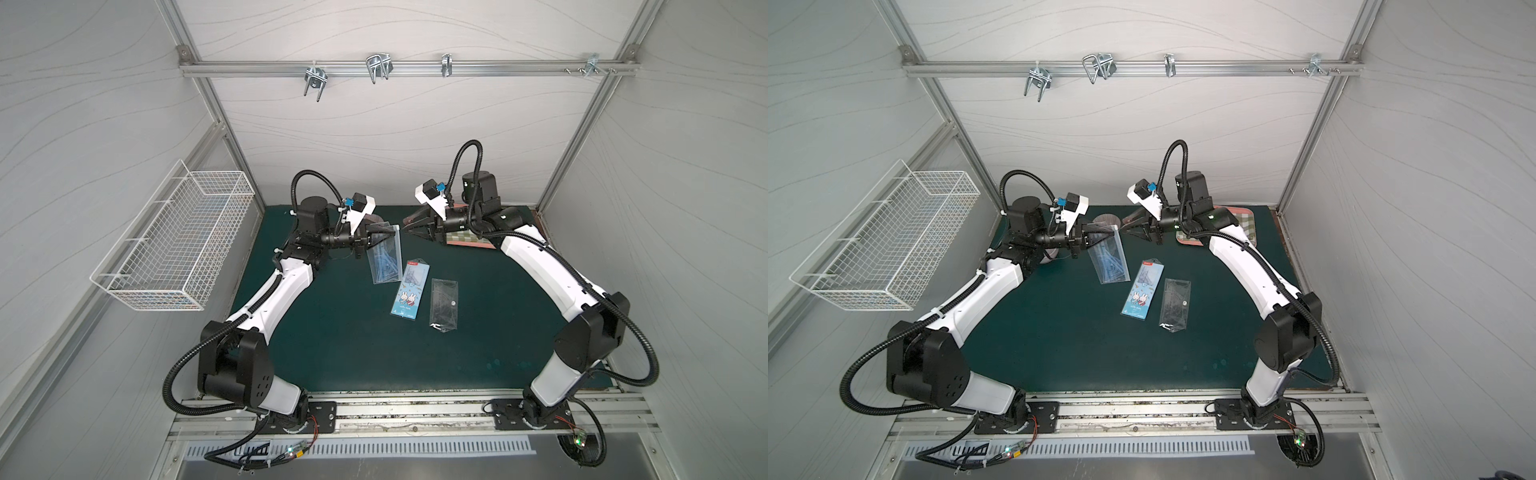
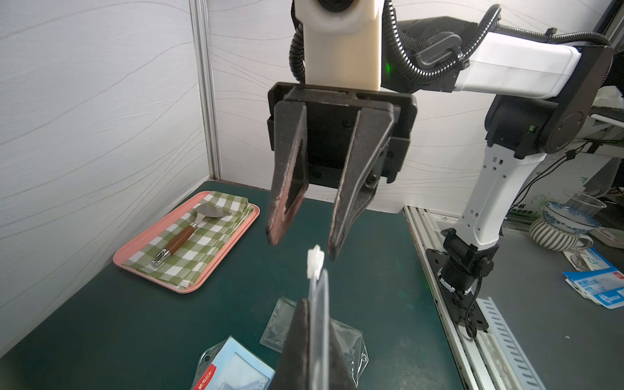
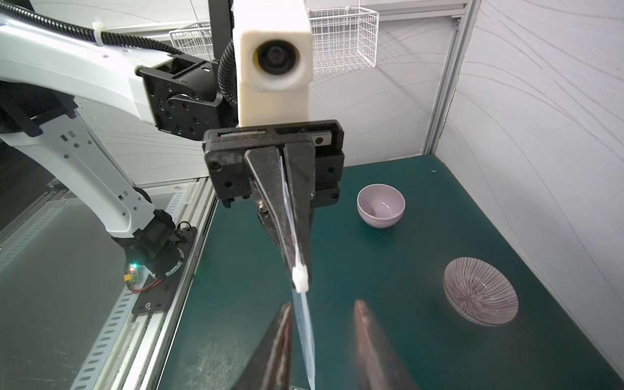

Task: Open the ruler set and take out the ruler
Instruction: Open the ruler set bag.

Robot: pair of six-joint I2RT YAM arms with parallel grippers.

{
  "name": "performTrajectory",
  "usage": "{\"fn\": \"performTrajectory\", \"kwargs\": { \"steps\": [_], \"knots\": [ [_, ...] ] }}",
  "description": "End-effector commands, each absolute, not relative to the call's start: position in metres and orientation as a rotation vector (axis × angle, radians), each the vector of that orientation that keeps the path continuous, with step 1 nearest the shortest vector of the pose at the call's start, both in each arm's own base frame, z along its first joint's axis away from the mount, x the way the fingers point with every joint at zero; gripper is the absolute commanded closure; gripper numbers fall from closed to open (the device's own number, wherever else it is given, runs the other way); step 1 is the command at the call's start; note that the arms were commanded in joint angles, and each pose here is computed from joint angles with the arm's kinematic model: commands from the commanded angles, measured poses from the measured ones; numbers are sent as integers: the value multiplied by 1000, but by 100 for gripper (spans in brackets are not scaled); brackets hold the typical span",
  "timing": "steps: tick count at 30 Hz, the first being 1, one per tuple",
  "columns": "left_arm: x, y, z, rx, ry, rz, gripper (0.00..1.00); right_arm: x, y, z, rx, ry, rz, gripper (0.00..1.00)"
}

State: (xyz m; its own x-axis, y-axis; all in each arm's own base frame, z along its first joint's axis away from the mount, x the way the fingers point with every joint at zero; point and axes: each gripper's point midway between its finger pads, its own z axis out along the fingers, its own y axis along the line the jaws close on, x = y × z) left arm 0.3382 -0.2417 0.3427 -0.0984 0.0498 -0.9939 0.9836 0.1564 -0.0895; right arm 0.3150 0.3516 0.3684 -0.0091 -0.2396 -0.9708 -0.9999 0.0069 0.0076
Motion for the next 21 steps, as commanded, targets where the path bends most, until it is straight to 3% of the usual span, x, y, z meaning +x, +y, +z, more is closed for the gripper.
{"fn": "performTrajectory", "kwargs": {
  "steps": [1,21],
  "knots": [
    [336,-241,356,1117,1317,-1112,100,312,361,375,-1396,1341,1133,69],
    [339,-241,359,1118,1308,-1088,100,305,371,381,-1420,1302,1191,77]
  ]
}}
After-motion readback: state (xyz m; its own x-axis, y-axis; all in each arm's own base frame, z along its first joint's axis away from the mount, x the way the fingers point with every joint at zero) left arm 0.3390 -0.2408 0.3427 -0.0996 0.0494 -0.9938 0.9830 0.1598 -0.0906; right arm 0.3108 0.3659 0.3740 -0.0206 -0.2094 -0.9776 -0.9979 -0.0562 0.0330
